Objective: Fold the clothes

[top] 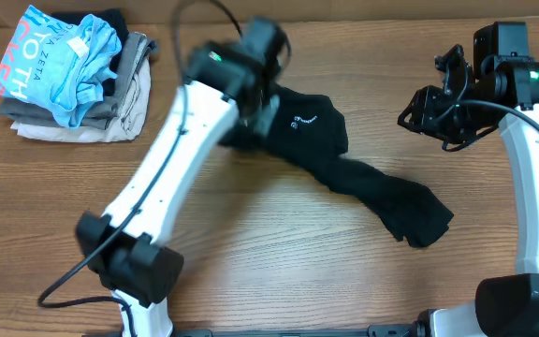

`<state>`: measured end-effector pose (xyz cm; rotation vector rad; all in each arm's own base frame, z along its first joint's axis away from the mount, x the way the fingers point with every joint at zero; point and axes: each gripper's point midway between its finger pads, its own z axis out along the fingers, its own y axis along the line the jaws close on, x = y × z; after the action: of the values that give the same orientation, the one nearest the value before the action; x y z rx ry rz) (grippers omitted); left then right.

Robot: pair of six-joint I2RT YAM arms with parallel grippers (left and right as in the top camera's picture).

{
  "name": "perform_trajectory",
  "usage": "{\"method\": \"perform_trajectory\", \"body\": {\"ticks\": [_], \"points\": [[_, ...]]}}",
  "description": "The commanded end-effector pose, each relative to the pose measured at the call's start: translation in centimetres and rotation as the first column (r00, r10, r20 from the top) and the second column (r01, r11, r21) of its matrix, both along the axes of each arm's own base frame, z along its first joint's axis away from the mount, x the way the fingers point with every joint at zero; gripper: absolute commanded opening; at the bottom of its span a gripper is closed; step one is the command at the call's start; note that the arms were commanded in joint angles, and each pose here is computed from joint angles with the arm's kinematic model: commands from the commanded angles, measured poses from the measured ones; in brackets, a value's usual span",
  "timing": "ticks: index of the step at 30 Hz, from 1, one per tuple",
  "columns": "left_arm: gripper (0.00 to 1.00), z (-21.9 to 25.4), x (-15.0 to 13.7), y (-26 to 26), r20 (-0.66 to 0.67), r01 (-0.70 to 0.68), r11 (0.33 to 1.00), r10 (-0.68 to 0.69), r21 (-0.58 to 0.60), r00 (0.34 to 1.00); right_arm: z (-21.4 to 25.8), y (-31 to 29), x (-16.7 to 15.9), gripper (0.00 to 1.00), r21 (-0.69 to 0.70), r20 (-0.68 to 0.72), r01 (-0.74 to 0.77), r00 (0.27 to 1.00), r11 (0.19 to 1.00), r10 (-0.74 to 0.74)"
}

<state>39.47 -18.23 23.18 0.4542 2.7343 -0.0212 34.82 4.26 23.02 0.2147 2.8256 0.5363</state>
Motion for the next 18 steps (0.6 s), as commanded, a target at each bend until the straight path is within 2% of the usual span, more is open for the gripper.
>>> {"method": "perform_trajectory", "body": {"ticks": [1,5,9,14,18], "points": [[0.04,7.9,2.2,-0.5,0.213,0.013,0.993,0.012,-0.116,0.977,2.4,0.5,-1.2,0.46,0.014,0.049,-0.011,0.999,1.000,0.010],[0.04,14.3,3.2,-0.8,0.394,0.049,0.981,0.030,-0.190,0.919,2.1,0.7,-1.8,0.48,0.011,0.025,-0.023,0.999,1.000,0.023],[0.04,18.2,3.5,-0.9,0.497,0.074,0.969,0.054,-0.235,0.866,1.3,0.8,-2.0,0.56,0.009,0.010,-0.039,0.999,0.999,0.038],[0.04,19.7,3.8,-1.1,0.540,0.091,0.964,0.061,-0.250,0.839,-0.9,1.5,-2.0,0.67,0.010,-0.012,-0.073,0.997,0.997,0.073],[0.04,19.8,3.8,-1.1,0.543,0.092,0.964,0.062,-0.251,0.838,-3.5,2.6,-1.1,0.71,0.009,0.008,-0.104,0.995,0.995,0.104]]}}
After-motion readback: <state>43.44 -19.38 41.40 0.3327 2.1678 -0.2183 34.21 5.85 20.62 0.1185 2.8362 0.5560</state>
